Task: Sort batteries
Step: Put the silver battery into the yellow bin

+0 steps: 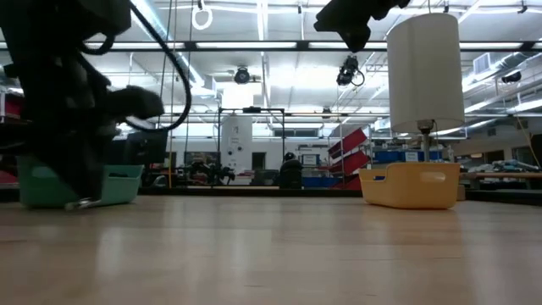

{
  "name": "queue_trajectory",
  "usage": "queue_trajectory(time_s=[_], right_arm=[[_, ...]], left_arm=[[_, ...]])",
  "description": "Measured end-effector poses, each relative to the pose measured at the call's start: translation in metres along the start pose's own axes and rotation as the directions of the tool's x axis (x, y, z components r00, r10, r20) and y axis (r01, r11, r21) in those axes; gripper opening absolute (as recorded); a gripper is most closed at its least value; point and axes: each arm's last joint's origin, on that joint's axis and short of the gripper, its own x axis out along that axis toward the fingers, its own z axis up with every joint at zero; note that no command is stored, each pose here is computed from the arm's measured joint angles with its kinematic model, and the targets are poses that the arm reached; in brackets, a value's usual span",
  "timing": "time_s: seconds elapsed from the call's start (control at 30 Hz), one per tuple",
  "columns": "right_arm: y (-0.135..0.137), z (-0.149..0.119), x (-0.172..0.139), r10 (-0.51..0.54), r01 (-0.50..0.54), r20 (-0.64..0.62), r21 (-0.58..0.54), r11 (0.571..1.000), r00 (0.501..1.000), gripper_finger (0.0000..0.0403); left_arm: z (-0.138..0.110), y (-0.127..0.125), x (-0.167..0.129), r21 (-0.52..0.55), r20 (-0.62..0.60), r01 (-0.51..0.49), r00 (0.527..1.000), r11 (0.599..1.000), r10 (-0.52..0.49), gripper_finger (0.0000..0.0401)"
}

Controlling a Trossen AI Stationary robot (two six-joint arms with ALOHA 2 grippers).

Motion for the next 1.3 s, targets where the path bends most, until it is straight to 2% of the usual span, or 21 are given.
queue_trajectory(time_s=[0.17, 0.33, 0.47, 0.57, 0.7, 0.83, 0.97, 1.1, 1.3], right_arm=[[0.0, -0.004, 0.004, 0.001, 0.0, -0.033, 0.02, 1.0, 0.999, 0.0084], [0.0, -0.014, 0.021, 0.004, 0.005, -0.115, 0.079, 0.997, 0.993, 0.0084], [0.007, -0.026, 0.039, 0.062, -0.04, -0.199, 0.111, 0.993, 0.978, 0.0084], [0.013, -0.037, 0.058, 0.109, -0.078, -0.259, 0.128, 0.989, 0.96, 0.0084], [0.021, -0.058, 0.083, 0.134, -0.128, -0.357, 0.041, 0.991, 0.925, 0.0097], [0.025, -0.075, 0.108, 0.157, -0.185, -0.406, -0.03, 0.982, 0.9, 0.0131], [0.033, -0.091, 0.132, 0.187, -0.262, -0.414, -0.132, 0.956, 0.891, 0.0179], [0.047, -0.103, 0.146, 0.207, -0.333, -0.412, -0.264, 0.905, 0.888, 0.0216], [0.055, -0.118, 0.16, 0.187, -0.345, -0.429, -0.327, 0.88, 0.884, 0.0228]], left_arm=[[0.002, -0.008, -0.002, -0.025, 0.052, 0.08, 0.996, 0.997, -0.078, 0.0016], [0.008, -0.015, -0.001, -0.057, 0.139, 0.15, 0.98, 0.987, -0.141, 0.0012], [0.013, -0.024, -0.002, -0.08, 0.223, 0.257, 0.946, 0.963, -0.234, 0.0014], [0.016, -0.034, -0.003, -0.05, 0.26, 0.338, 0.913, 0.94, -0.314, 0.0014], [0.015, -0.045, -0.006, 0.015, 0.246, 0.416, 0.88, 0.909, -0.407, 0.0014], [0.012, -0.05, -0.009, 0.023, 0.226, 0.463, 0.861, 0.886, -0.456, 0.0014], [0.006, -0.051, -0.014, 0.044, 0.212, 0.456, 0.865, 0.889, -0.455, 0.0014], [0.002, -0.054, -0.029, 0.102, 0.215, 0.371, 0.898, 0.923, -0.384, 0.0014], [0.001, -0.061, -0.06, 0.182, 0.236, 0.237, 0.932, 0.954, -0.276, 0.0015]])
